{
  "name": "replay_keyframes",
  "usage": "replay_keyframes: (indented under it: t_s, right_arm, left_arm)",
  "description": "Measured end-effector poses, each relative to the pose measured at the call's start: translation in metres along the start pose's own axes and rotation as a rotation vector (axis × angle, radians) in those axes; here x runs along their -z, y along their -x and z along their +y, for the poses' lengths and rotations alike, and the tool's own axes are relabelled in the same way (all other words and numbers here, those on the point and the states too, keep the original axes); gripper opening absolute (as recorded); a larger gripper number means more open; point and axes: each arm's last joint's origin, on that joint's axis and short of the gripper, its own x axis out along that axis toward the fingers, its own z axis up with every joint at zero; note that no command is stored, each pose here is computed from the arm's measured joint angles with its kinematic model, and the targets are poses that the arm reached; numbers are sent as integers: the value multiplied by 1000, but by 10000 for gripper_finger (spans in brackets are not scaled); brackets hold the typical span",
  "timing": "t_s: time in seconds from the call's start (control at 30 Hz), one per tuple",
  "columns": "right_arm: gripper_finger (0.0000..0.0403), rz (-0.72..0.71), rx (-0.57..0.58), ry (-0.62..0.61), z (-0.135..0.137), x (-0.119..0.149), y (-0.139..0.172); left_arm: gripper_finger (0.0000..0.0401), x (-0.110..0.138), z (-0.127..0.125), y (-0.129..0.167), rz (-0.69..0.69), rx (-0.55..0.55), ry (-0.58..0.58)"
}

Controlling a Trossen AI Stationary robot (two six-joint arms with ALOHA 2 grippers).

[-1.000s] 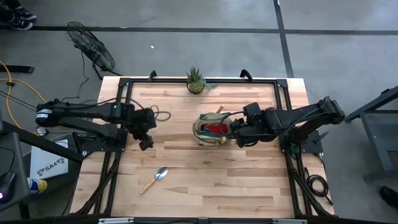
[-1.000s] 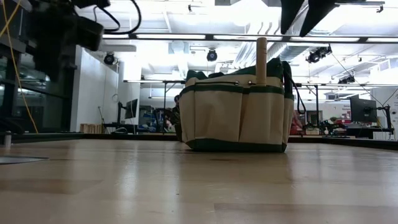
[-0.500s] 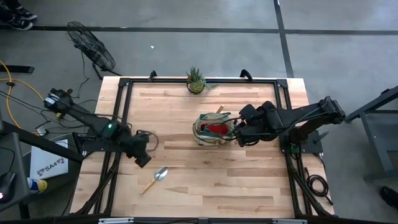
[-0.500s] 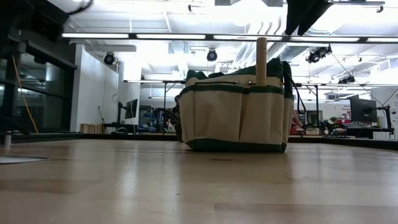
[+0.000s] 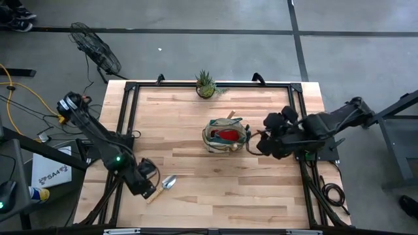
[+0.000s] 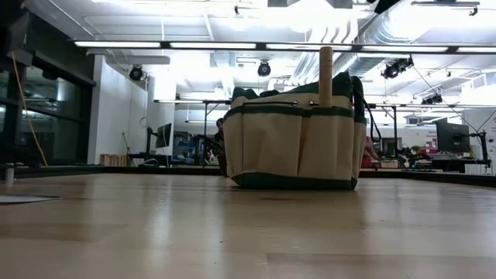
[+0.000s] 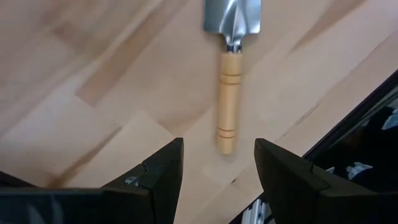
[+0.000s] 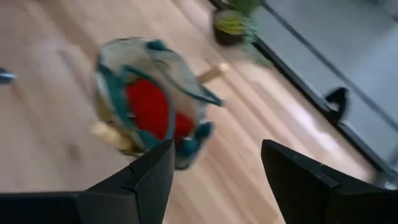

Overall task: Pick & Place Garden tools in Gardening bag
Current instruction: Put the light brown trowel into the light brown gardening bag

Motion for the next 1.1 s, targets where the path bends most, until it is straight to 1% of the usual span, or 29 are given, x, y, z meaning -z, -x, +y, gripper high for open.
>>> replay_keyframes:
  t_s: [0.07,0.27,0.5,0.63,0.93,1.0,1.1]
  right_arm:
    - [232,-23,-62,-12,-2,8,1]
    - [232,-10,-290,-55,-14,41,-8]
    - [232,-87,-505,-191,-37,77,-24]
    - [232,-157,-623,-270,-44,100,-41]
    - [232,-320,-832,-430,-53,143,-74]
    - [232,-356,-885,-459,-55,148,-78]
    - [232,-411,-921,-495,-59,154,-84]
  left_arm:
    - [191,3,-3,-6,5,-3,-1]
    - [191,4,-7,-14,6,-5,-1]
    - [191,4,-7,-14,6,-3,-6]
    - [191,3,-7,-14,-16,-1,-6]
    - [191,3,-8,-14,-28,9,3]
    - [191,3,-8,-14,-28,9,4]
    - [191,3,-8,-14,-28,9,12]
